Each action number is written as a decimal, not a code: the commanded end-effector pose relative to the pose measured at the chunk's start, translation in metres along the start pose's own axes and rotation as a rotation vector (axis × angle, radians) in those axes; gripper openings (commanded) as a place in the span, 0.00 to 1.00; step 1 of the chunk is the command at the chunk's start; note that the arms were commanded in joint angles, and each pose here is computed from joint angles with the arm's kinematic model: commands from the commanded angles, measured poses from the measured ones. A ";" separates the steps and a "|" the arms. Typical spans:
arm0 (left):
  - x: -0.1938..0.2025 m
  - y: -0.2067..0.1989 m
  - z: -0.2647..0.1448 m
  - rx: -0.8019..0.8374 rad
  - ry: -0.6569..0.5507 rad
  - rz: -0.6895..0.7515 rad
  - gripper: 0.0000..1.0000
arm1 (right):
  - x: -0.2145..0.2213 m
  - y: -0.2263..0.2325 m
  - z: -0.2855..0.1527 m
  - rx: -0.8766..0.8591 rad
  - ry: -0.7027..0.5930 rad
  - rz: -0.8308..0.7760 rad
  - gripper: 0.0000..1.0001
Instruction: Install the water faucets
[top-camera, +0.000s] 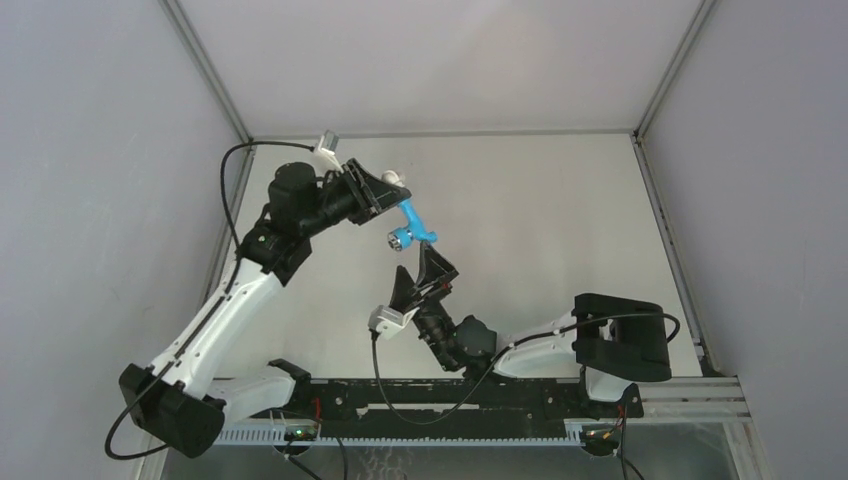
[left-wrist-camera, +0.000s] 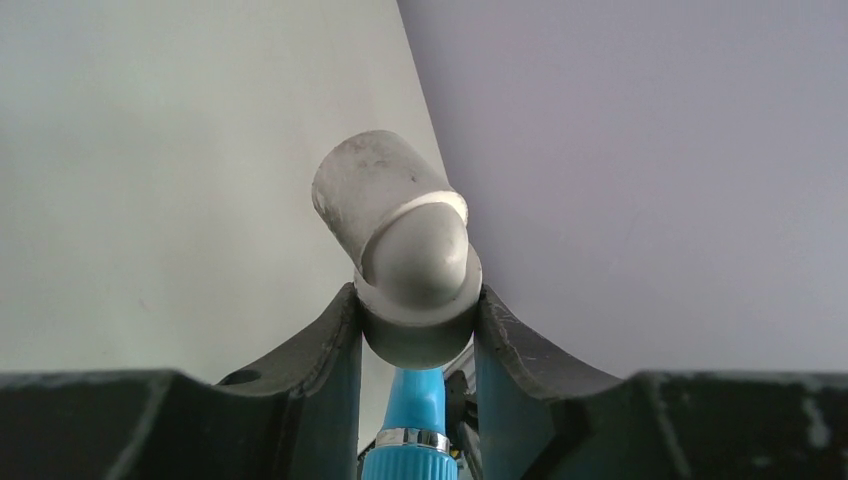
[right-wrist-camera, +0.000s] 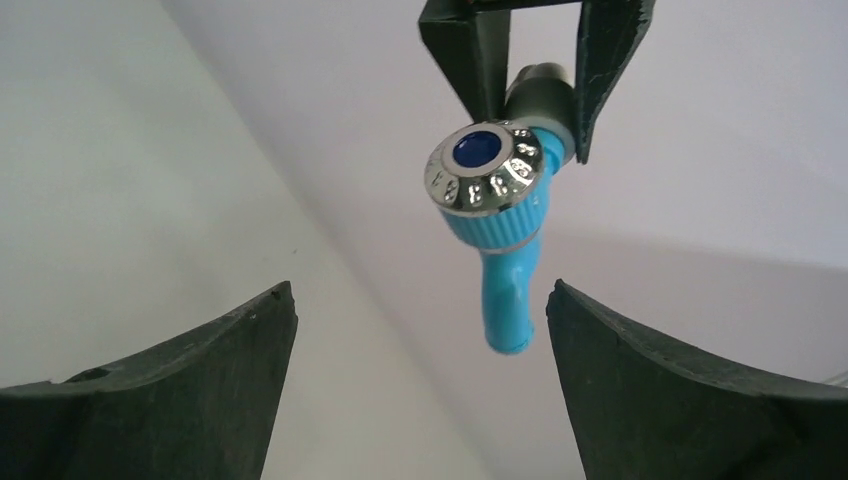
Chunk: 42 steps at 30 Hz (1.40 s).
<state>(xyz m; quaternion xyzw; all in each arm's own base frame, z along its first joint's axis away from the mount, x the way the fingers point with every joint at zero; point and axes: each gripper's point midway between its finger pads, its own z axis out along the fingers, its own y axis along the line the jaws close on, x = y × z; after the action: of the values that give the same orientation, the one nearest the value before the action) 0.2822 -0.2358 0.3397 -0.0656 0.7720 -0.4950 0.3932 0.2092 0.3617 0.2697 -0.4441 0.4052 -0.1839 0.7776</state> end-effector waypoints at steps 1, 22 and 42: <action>-0.012 0.005 0.030 0.085 -0.038 0.069 0.00 | 0.021 0.017 -0.020 -0.033 0.110 0.118 1.00; -0.008 0.138 0.222 -0.047 0.207 0.040 0.00 | 0.151 -0.093 -0.087 0.095 0.520 1.014 1.00; -0.037 0.227 0.271 -0.299 0.264 -0.008 1.00 | 0.157 -0.110 -0.100 0.167 0.576 1.056 1.00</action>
<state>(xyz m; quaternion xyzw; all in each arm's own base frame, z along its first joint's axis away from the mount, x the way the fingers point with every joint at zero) 0.5440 -0.3017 0.0689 -0.0786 0.8951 -0.3730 0.2313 0.2306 0.1454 0.2301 -0.0868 0.7633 0.0561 0.6377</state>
